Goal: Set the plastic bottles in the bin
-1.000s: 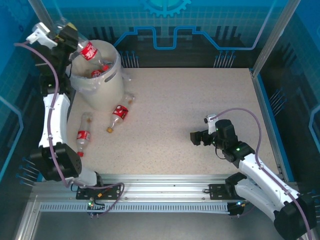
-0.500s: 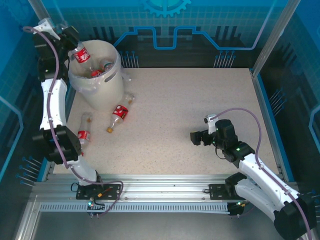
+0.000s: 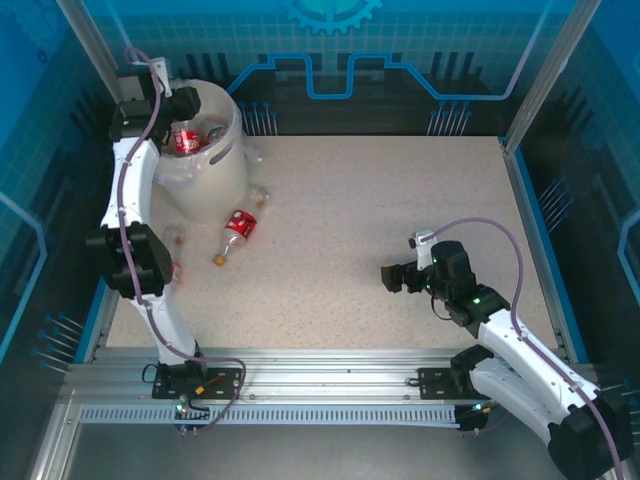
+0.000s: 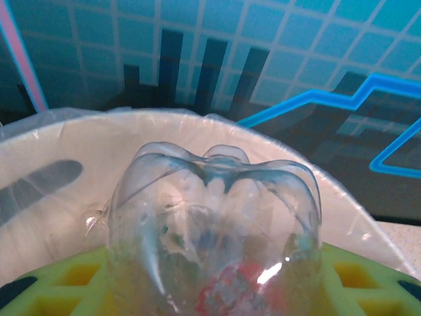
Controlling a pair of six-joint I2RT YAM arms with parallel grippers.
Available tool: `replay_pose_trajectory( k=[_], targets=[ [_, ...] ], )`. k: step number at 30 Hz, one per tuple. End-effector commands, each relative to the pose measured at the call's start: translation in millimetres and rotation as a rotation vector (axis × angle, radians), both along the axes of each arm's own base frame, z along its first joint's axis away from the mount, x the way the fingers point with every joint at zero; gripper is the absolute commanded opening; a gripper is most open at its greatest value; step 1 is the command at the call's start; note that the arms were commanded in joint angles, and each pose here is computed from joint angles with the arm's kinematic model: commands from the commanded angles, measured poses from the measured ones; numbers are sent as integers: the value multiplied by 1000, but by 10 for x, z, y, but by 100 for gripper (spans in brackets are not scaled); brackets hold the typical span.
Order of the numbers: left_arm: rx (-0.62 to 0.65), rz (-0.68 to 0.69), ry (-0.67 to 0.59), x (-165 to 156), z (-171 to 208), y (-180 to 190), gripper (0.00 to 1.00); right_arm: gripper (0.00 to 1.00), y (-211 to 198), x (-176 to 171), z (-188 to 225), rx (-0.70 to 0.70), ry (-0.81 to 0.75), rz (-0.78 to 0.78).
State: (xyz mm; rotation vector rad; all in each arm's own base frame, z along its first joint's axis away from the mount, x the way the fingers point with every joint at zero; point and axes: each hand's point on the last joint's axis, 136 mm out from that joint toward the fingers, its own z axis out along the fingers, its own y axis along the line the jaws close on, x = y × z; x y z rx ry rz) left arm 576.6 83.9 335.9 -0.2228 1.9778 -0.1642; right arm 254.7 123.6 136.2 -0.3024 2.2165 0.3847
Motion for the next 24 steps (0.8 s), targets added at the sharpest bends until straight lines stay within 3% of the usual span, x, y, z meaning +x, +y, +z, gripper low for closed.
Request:
replay_pose_trajectory(
  k=[1, 7, 14, 24],
  targets=[
    [27, -13, 78, 16, -198, -32, 31, 100, 0, 13, 45, 2, -26, -3],
    [12, -42, 131, 63, -372, -98, 59, 100, 4, 14, 31, 2, -22, -3],
    [18, -67, 106, 47, -224, -153, 95, 100, 5, 14, 25, 4, -21, -3],
    [46, -89, 11, -80, 288, -265, 99, 100, 16, 7, 13, 14, -16, -2]
  ],
)
